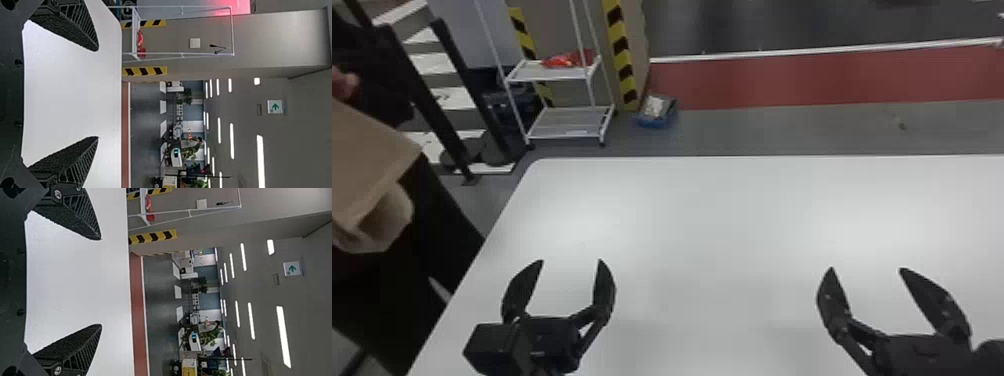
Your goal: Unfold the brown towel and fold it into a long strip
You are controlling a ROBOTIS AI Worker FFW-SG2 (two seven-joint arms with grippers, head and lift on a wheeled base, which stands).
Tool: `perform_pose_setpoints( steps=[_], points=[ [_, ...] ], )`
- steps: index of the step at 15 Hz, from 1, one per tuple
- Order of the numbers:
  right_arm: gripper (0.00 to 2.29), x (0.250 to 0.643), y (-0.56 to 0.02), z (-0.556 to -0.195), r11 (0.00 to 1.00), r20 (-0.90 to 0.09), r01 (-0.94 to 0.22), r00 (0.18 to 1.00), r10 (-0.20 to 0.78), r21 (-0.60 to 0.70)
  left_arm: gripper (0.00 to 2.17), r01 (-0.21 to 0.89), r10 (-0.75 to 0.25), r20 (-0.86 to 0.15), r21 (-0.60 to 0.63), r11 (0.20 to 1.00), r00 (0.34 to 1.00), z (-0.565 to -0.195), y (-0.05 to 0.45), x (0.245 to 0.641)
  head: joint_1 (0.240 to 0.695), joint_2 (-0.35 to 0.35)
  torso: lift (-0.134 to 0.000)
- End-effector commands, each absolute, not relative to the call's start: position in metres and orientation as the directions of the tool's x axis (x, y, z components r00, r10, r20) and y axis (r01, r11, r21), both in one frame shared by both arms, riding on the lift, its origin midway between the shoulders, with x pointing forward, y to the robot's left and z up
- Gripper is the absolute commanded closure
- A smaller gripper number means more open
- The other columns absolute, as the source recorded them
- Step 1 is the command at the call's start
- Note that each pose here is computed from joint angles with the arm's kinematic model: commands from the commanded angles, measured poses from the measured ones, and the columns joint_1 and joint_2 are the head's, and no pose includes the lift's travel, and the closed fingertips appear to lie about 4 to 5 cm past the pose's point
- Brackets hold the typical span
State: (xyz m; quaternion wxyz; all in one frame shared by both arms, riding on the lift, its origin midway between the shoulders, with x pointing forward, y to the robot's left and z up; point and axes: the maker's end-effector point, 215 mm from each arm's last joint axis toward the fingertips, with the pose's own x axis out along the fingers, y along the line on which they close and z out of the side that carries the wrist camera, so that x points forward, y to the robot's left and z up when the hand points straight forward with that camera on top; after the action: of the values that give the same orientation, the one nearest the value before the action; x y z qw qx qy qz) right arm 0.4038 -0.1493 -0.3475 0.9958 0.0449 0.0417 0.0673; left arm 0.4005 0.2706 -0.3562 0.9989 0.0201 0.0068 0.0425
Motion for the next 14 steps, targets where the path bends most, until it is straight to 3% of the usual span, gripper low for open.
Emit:
perform_pose_setpoints(
  steps=[1,14],
  points=[
    [0.09,0.4038,-0.1484,-0.3471,0.987,-0.076,-0.132,0.987,0.14,0.095,0.07,-0.086,0.087,-0.011,0.039,0.996,0.996,-0.3558,0.2705,0.3996,0.695,0.17,-0.123],
    [0.09,0.407,-0.1463,-0.3493,0.986,-0.084,-0.137,0.986,0.144,0.094,0.07,-0.088,0.089,-0.016,0.038,0.995,0.996,-0.3596,0.2711,0.403,0.695,0.172,-0.123]
  ],
)
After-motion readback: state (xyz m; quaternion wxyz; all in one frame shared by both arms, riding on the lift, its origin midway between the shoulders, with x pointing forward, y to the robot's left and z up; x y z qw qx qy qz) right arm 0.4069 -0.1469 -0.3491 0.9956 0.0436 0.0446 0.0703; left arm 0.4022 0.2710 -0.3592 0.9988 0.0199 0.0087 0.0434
